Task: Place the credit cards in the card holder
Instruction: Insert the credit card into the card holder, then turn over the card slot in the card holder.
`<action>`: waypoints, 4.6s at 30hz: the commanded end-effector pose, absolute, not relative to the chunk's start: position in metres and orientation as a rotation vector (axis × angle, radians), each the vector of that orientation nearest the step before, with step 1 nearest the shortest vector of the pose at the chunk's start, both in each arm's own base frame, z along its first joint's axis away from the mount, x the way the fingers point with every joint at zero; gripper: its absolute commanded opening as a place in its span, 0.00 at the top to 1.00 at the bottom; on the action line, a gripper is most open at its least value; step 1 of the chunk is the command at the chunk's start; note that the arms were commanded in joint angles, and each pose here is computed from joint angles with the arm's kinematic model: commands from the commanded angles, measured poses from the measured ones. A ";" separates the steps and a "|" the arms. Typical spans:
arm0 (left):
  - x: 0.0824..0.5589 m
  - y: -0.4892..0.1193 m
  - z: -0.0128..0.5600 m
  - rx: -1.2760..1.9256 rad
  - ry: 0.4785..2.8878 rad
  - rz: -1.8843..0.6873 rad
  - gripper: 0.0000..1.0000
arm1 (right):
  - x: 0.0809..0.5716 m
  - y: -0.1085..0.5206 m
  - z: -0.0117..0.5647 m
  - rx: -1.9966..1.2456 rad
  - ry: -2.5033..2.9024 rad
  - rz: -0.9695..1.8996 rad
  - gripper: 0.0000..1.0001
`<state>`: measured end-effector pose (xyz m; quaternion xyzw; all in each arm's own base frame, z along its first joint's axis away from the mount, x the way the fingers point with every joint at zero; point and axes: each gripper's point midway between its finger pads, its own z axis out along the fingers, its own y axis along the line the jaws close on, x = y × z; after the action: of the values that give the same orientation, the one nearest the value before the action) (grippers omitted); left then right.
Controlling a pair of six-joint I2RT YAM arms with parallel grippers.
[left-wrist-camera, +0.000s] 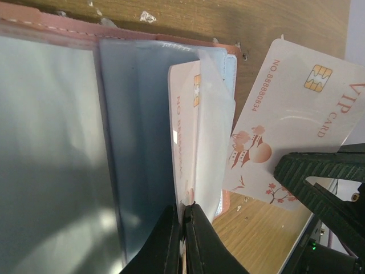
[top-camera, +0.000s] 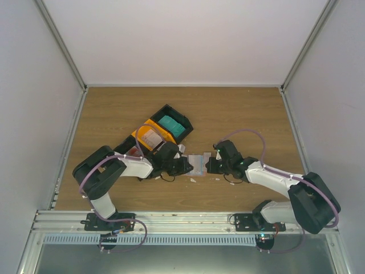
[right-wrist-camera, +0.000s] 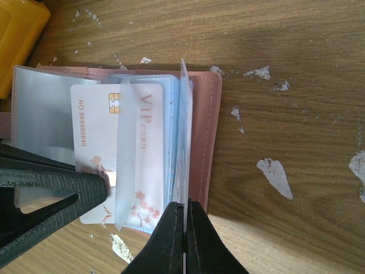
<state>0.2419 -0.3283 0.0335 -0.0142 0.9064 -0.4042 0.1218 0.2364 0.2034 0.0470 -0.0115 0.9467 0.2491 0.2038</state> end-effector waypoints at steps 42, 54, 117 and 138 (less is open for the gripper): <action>0.233 -0.320 0.046 0.290 2.712 -0.871 0.70 | 0.231 0.187 0.046 -0.005 2.667 0.575 0.99; 0.248 -0.326 0.023 0.302 2.749 -0.797 0.82 | 0.238 0.191 0.061 -0.025 2.614 0.601 1.00; 0.242 -0.330 0.001 0.304 2.777 -0.852 0.96 | 0.236 0.201 0.063 0.022 2.567 0.733 0.99; 0.260 -0.302 0.075 0.227 2.593 -0.735 0.83 | 0.240 0.242 0.086 -0.039 2.463 1.046 1.00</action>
<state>0.2517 -0.3179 0.0570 0.0951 0.9369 -0.2888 0.1723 0.2392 0.2280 0.0817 -0.0012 0.9080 0.3490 0.2316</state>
